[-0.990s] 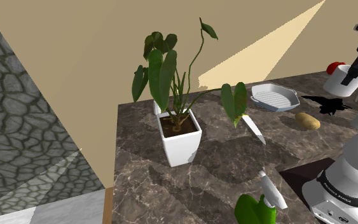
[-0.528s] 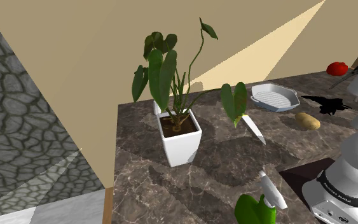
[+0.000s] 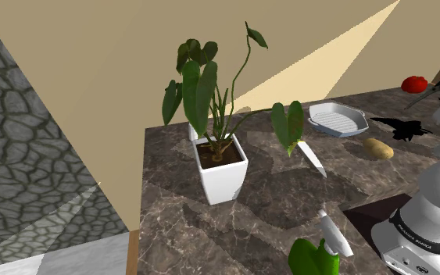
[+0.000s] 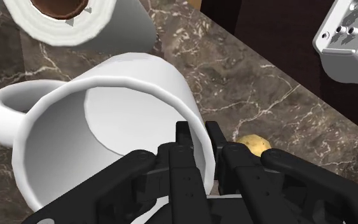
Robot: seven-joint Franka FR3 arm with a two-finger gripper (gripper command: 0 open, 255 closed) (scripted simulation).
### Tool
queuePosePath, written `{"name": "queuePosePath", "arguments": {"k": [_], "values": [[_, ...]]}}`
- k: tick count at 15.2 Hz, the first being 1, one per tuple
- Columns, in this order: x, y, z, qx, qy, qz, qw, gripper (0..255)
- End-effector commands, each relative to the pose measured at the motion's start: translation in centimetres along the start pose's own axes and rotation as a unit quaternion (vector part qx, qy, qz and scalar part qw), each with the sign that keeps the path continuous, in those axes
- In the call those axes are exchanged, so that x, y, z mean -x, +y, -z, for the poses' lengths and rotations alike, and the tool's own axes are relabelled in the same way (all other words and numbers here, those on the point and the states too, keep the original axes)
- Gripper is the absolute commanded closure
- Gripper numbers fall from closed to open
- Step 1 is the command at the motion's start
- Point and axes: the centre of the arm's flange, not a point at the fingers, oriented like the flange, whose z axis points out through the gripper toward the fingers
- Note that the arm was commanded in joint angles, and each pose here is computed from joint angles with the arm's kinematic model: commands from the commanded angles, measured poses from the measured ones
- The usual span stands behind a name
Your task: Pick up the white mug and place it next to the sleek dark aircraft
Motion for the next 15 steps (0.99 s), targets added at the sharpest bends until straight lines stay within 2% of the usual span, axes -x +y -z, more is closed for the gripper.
{"name": "queuePosePath", "arguments": {"k": [1,15], "values": [[0.1,0.1,-1.1,0.0,0.0,0.0,1.0,255],[0.5,0.0,-8.5,0.0,0.0,0.0,1.0,255]]}}
